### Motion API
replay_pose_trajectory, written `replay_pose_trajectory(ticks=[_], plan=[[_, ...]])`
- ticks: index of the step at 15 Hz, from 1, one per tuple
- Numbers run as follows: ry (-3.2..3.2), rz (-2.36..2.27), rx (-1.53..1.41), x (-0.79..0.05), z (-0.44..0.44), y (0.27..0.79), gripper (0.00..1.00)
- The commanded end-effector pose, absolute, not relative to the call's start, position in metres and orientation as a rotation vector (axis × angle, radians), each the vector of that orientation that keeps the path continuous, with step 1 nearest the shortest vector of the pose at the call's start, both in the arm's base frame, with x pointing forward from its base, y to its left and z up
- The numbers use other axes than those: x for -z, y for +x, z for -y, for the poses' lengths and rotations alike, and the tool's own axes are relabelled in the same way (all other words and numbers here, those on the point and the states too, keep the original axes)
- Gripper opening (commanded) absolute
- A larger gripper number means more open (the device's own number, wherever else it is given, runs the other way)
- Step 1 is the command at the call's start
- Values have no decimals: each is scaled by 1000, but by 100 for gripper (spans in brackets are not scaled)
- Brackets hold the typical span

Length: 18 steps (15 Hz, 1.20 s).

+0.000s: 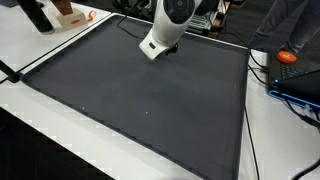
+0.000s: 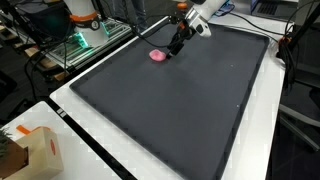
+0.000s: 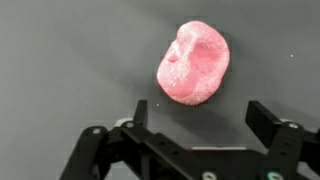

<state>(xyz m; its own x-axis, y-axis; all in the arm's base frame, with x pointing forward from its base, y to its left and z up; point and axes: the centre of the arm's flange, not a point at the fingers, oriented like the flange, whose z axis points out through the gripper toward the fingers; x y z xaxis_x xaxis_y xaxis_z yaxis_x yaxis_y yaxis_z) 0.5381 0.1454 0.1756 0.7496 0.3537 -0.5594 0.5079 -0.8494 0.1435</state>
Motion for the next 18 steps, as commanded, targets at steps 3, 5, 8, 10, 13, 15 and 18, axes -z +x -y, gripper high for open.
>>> replay_pose_trajectory(ticks=[3, 5, 8, 10, 13, 15, 18], plan=[[2911, -360, 678, -189, -101, 548, 100], [2983, -236, 635, -196, -79, 551, 100], [3070, -31, 593, -208, -45, 548, 100], [3111, 120, 582, -213, -22, 540, 100], [3170, 347, 576, -218, 10, 521, 100], [3215, 491, 568, -218, 27, 507, 100], [3251, 735, 561, -216, 47, 486, 100]])
